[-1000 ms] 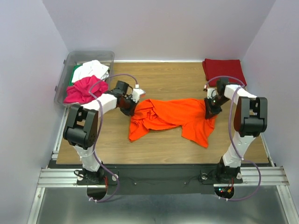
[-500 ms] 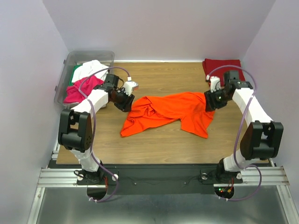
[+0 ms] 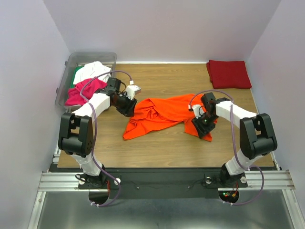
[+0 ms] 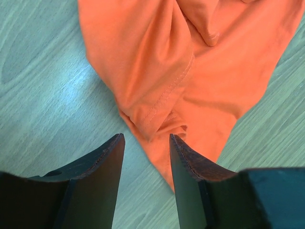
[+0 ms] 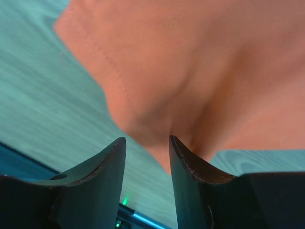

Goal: Fold and stack the t-shirts
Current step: Flatten the tshirt out

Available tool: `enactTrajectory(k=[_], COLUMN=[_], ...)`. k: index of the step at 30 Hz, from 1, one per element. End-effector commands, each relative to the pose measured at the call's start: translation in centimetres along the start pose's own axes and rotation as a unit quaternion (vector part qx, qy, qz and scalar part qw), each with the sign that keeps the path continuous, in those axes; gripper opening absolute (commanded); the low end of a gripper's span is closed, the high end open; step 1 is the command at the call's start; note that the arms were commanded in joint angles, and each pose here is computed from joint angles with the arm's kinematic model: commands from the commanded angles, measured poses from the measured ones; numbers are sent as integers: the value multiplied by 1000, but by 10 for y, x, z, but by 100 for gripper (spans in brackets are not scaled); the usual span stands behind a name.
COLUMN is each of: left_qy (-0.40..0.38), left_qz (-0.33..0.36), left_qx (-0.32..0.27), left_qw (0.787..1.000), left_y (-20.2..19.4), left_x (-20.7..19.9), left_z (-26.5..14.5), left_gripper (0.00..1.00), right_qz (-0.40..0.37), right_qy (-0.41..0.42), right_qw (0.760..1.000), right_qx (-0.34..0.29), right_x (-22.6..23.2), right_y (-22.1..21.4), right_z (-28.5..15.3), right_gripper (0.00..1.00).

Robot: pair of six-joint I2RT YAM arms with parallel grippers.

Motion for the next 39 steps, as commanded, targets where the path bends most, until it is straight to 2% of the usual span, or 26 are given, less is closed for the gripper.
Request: enactTrajectory(k=[1,5,7,8,9,12,16,24,32,34,35,37,38,39], left_qy=[-4,-10,-10,-6,-9,-9,-2,11,77,84,88,87,74,69], left_qz=[7,10,16,19,24,37,60,96,91,94,96,99,99,103], left_qx=[-17,-18,-16,-16,-15,-17,-24,-26,0,4,7,3,2,-12], left_qw=[1000,1000,1000,1000,1000,999,998,995,993,992,992,991,992,992], left_y=[3,6,7,8,9,12,22,47,51,50,49,51,50,54], left_x=[-8,-9,-13,-14,-18,-23,-31,-44,-26,-23,-23,-24,-27,-32], left_z=[-10,-6,-3,-1,1,5,9,35,63,67,67,61,56,45], left_gripper=[55,57,59,59,59,59,59,59,56,45,24,5,0,0], right_qz=[0,2,-2,-2,-2,-1,0,14,43,52,59,64,67,71], right_qy=[-49,-65,-73,-76,-77,-76,-71,-106,-154,-163,-166,-174,-177,-181], right_qw=[999,998,997,997,996,997,997,985,965,962,961,957,955,953], right_qx=[4,22,29,32,36,35,-10,-138,-208,-215,-215,-224,-227,-232], right_x=[-9,-12,-13,-14,-15,-14,-9,4,-6,-12,-16,-17,-18,-19], right_y=[3,-3,-5,-6,-7,-6,4,30,44,44,42,42,41,39], right_z=[15,24,29,31,33,33,16,-48,-92,-99,-100,-107,-109,-113], right_gripper=[47,47,40,35,19,1,1,1,1,1,1,1,1,1])
Point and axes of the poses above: each gripper's point midway between its finger pads, its own z axis out along the fingers, its own x axis along the line the jaws close on, y = z × x, the point moved 10 cm from there along -z, back along the fingers, and after that the axes turned 1 degree about -z, right-handed, at the moved point
